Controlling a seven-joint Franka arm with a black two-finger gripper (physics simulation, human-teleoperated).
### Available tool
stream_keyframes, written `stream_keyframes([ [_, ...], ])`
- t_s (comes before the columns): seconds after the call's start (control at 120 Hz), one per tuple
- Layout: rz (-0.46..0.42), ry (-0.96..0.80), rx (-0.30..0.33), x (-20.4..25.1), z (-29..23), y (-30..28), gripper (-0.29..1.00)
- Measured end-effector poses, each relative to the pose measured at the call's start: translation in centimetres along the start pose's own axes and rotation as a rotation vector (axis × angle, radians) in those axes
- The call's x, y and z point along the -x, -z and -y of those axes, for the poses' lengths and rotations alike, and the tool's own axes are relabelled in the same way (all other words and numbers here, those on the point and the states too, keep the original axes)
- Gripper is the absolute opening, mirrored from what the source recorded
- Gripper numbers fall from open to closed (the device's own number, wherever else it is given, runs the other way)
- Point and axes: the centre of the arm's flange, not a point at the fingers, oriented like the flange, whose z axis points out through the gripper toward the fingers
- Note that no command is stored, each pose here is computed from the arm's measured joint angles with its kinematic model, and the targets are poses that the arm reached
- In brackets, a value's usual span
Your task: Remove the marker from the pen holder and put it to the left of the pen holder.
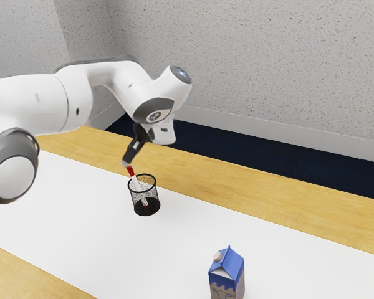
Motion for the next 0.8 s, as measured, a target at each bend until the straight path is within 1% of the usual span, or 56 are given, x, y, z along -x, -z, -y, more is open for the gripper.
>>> stream_keyframes([
  [0.092,0.004,-0.057,0.049,0.9,-0.2,-3.0,0.58],
  [0.158,-0.008,-0.096,0.062,0.9,-0.4,-4.1,0.55],
  [0.408,-0.049,-0.222,0.053,-0.6,-0.9,-4.9,0.48],
  [0.617,-0.066,-0.284,0.029,-0.7,-1.9,-3.6,0.46],
  [0.8,-0.07,-0.329,0.011,-2.0,-2.5,-2.6,0.45],
])
